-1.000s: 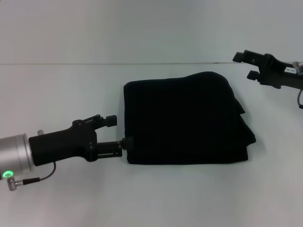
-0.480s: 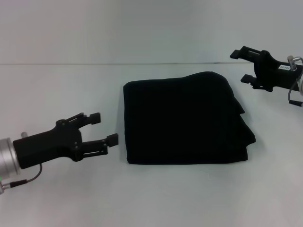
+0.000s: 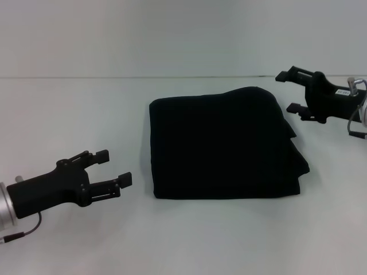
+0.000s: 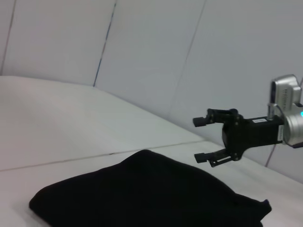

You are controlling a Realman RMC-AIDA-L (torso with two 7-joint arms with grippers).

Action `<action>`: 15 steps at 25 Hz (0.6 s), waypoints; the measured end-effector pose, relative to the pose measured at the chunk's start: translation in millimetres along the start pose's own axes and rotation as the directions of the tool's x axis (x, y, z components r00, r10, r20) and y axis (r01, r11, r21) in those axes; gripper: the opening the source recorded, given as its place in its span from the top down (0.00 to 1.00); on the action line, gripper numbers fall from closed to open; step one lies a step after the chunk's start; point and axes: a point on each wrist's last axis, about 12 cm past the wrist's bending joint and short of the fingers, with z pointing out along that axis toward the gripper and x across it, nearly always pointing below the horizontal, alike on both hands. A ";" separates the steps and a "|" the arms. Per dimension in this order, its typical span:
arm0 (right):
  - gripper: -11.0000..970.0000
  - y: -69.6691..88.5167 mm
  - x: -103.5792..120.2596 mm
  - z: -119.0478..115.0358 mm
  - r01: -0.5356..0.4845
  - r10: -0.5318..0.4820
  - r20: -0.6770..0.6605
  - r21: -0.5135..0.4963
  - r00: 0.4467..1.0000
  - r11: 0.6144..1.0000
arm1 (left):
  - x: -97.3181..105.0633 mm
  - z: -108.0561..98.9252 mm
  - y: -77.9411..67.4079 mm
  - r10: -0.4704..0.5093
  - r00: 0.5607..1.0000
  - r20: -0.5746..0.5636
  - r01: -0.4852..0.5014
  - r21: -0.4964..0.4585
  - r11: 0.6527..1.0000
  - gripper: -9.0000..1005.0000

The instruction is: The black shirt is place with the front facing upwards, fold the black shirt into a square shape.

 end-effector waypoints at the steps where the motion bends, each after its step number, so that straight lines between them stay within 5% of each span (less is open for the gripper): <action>1: 0.06 -1.0 2.0 0.8 -0.002 0.002 -0.004 0.001 1.000 1.000 | 0.6 0.0 0.5 0.001 1.000 -0.003 -0.001 -0.004 1.000 0.05; 15: 0.07 -17.5 16.9 1.2 -0.015 0.015 -0.022 0.037 1.000 0.999 | 1.4 -0.8 1.8 0.004 1.000 -0.011 -0.004 -0.014 1.000 0.05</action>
